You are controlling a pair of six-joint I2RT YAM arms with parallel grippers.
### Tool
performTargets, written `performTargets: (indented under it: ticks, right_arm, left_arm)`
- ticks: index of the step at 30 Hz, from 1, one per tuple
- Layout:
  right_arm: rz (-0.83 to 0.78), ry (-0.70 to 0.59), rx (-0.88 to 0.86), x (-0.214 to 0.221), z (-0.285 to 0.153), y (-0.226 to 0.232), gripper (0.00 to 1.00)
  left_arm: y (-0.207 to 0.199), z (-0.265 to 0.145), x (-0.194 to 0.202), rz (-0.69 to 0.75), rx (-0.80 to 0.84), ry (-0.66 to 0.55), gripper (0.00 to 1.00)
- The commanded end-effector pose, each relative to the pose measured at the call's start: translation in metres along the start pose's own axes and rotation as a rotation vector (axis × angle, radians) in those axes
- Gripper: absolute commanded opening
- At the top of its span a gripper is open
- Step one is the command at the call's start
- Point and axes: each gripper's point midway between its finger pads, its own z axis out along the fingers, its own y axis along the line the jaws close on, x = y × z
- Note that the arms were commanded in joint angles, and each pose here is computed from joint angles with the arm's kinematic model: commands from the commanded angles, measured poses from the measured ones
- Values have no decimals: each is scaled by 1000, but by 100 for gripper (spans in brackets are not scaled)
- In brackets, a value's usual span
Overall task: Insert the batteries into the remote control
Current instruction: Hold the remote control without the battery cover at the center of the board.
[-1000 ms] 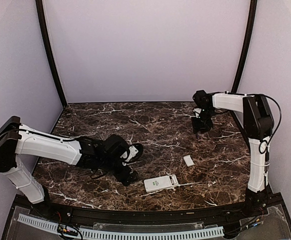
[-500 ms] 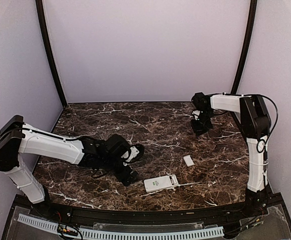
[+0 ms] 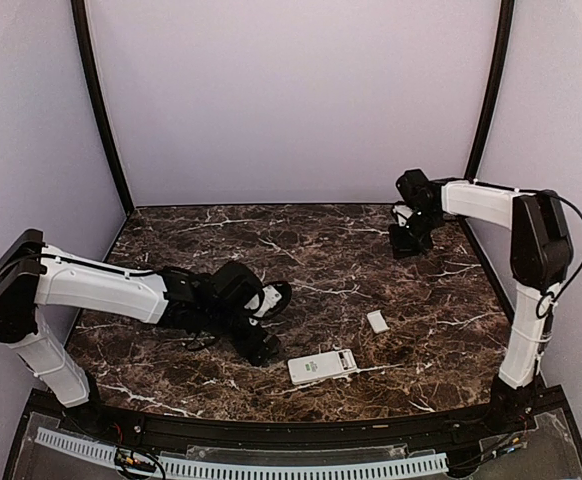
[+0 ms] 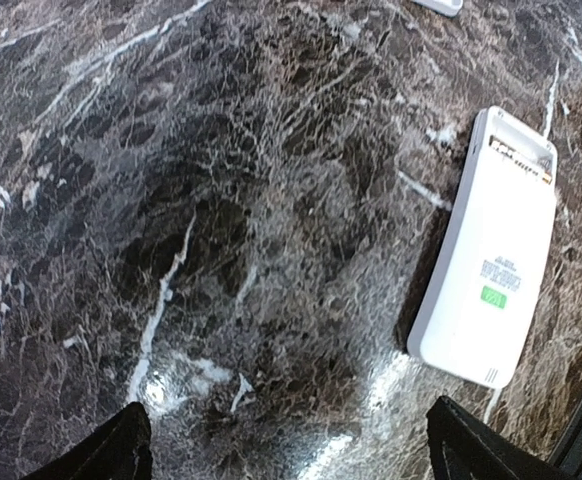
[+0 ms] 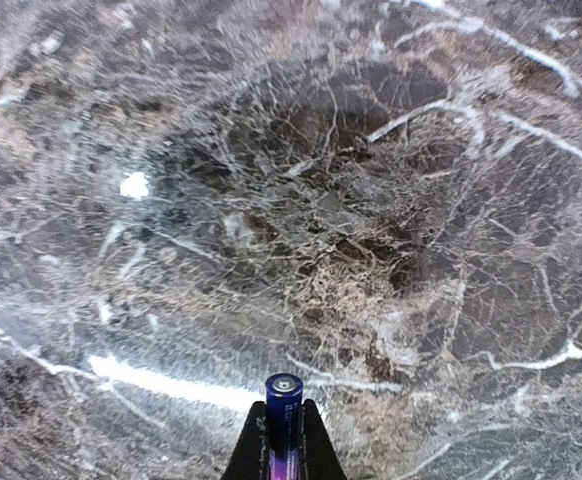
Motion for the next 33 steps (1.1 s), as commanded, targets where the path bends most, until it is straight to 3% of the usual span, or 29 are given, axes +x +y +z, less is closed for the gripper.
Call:
performTargets:
  ticks: [1,8,14,23,27,30,33]
  right_arm:
    - [9,-185,-106,-19,-59,30,0]
    - [-16,-410,-289,-15,-145,97,0]
    - [-16,-592,-455,3,-212,140,0]
    - [53,-802,-684,39,-276,155,0]
    - [28,-848,-770,54,-294,165,0]
    - [-92,-869,-869,69,-313,179,0]
    - [-366,-971,-1018,101,-348,195,0]
  left_arm:
    - [-2,-22,-34,0,13,-87,95]
    - [3,-44,-85,-21,-28,-235,93]
    - [-13,-80,-146,-4,56,-472,91]
    - [-51,-131,-228,51,206,-819,83]
    - [-81,-140,-242,123,273,-869,83]
    - [-93,-143,-244,146,305,-869,85]
    - [-98,-153,-235,158,347,-893,85]
